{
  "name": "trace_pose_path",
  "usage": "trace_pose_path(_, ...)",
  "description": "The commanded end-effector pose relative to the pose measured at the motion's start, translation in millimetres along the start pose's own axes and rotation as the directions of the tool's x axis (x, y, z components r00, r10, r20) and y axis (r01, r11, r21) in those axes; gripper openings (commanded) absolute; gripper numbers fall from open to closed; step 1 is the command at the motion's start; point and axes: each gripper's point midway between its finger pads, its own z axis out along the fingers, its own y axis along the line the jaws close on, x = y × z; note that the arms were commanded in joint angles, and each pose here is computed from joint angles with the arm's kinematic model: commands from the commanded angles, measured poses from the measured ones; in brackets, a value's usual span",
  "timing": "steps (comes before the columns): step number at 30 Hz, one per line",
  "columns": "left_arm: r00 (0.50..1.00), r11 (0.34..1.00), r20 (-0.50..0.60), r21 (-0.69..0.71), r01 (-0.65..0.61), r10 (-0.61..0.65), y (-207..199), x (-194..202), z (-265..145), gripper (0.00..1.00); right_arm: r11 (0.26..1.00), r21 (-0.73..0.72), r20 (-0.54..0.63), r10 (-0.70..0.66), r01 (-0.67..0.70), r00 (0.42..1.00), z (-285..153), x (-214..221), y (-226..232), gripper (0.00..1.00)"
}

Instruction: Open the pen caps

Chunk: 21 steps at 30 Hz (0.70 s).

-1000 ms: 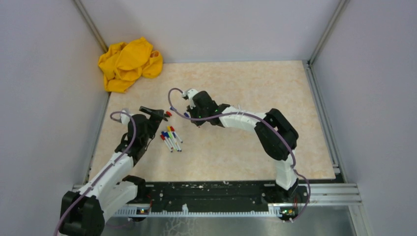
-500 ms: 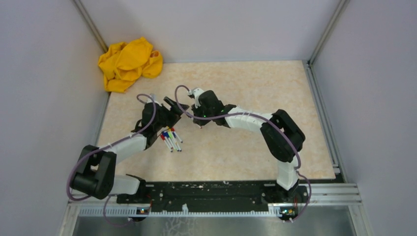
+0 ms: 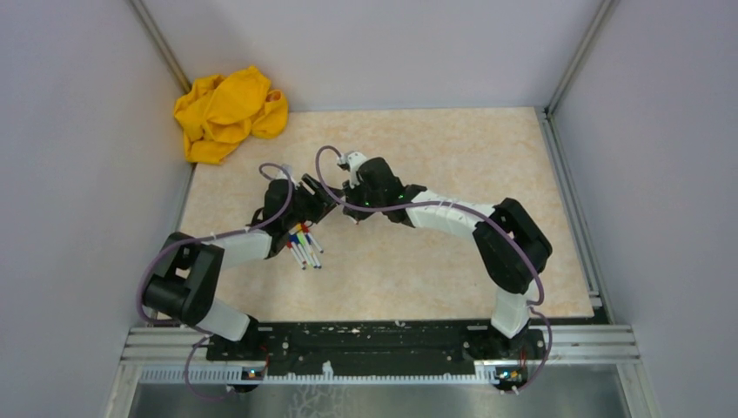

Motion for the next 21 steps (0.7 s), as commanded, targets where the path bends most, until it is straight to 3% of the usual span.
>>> trace_pose_path(1,1.000,0.995,0.016,0.097,0.007,-0.008,-29.6,-6.8,5.1,0.62,1.000,-0.017,0.085,-0.002,0.003,0.996,-15.2,-27.9,5.7,0.00)
trace_pose_path(8,1.000,0.994,0.002,0.107,0.018,-0.019,-31.0,-3.3,6.2,0.43,1.000,-0.012,0.089,0.004,-0.003,0.996,-17.7,-29.0,3.0,0.00)
trace_pose_path(16,1.000,0.994,0.001,0.105,0.012,-0.012,-30.5,-2.8,4.3,0.32,1.000,-0.001,0.096,0.009,-0.009,0.995,-21.3,-30.9,-2.4,0.00)
trace_pose_path(21,1.000,0.994,0.001,0.109,-0.004,0.004,-32.2,-3.0,4.6,0.00,1.000,-0.002,0.096,0.010,-0.009,0.995,-24.3,-29.4,-2.9,0.00)
